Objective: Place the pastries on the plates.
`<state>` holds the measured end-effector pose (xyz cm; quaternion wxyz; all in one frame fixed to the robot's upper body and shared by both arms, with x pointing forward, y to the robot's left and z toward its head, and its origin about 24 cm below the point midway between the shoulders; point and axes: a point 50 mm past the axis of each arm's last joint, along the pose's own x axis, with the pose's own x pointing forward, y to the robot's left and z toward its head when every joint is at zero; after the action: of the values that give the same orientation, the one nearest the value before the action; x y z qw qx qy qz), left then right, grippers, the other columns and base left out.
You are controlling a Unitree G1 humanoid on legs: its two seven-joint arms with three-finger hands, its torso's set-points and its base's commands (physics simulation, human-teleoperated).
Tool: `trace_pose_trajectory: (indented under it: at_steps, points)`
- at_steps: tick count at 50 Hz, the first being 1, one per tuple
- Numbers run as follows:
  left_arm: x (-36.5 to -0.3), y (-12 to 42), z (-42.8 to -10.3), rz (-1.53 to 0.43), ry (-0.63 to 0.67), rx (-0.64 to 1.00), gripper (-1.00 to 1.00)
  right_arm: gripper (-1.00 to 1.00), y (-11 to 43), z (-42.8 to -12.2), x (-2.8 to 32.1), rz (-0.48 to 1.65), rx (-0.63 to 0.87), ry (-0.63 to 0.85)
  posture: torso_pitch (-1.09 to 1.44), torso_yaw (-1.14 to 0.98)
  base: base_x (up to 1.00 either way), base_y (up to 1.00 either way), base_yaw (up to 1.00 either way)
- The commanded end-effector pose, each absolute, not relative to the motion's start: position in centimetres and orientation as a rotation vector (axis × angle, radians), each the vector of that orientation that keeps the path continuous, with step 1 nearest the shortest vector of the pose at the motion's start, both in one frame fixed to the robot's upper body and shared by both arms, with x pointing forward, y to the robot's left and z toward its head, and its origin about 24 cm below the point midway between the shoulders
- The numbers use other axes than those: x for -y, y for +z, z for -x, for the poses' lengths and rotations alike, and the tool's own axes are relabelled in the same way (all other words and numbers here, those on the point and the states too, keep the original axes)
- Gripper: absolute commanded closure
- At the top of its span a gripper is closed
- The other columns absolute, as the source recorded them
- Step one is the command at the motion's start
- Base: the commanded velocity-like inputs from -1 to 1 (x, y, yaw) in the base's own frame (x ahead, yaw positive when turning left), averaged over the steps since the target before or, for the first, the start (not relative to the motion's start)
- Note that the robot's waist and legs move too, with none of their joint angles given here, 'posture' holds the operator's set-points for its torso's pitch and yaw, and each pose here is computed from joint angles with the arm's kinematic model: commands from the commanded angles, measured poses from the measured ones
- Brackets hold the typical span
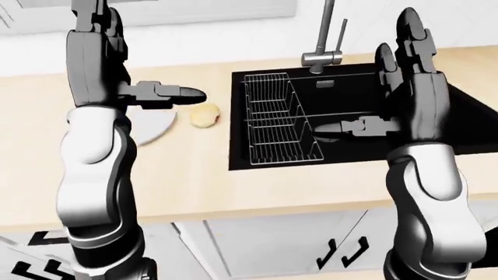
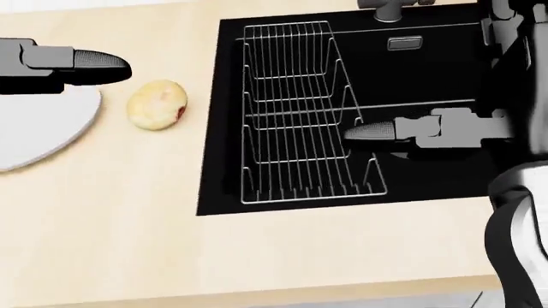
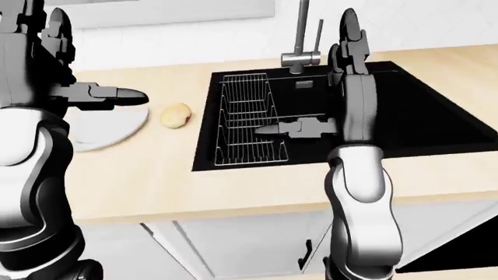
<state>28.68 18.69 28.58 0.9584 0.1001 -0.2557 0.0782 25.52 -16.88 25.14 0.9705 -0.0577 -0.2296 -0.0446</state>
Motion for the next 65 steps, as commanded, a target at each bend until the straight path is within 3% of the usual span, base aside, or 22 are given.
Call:
trace_pose_trajectory:
  at_steps: [1,12,65]
  points:
    - [-18.12,30.41,-27.86,-0.21,0.144,0.622,-1.0,-1.0,26.79,-24.71,17.23,0.125,0.566,-0.119,0.0,0.0,0.0,0.69,0.0]
    - [-18.09,30.24,-27.82,-0.218,0.142,0.617,-1.0,-1.0,26.75,-24.67,17.16,0.121,0.567,-0.112,0.0,0.0,0.0,0.67,0.0]
    - [-17.78,30.93,-27.77,-0.249,0.126,0.624,-1.0,-1.0,27.05,-24.86,16.52,0.096,0.576,-0.07,0.0,0.0,0.0,0.09,0.09]
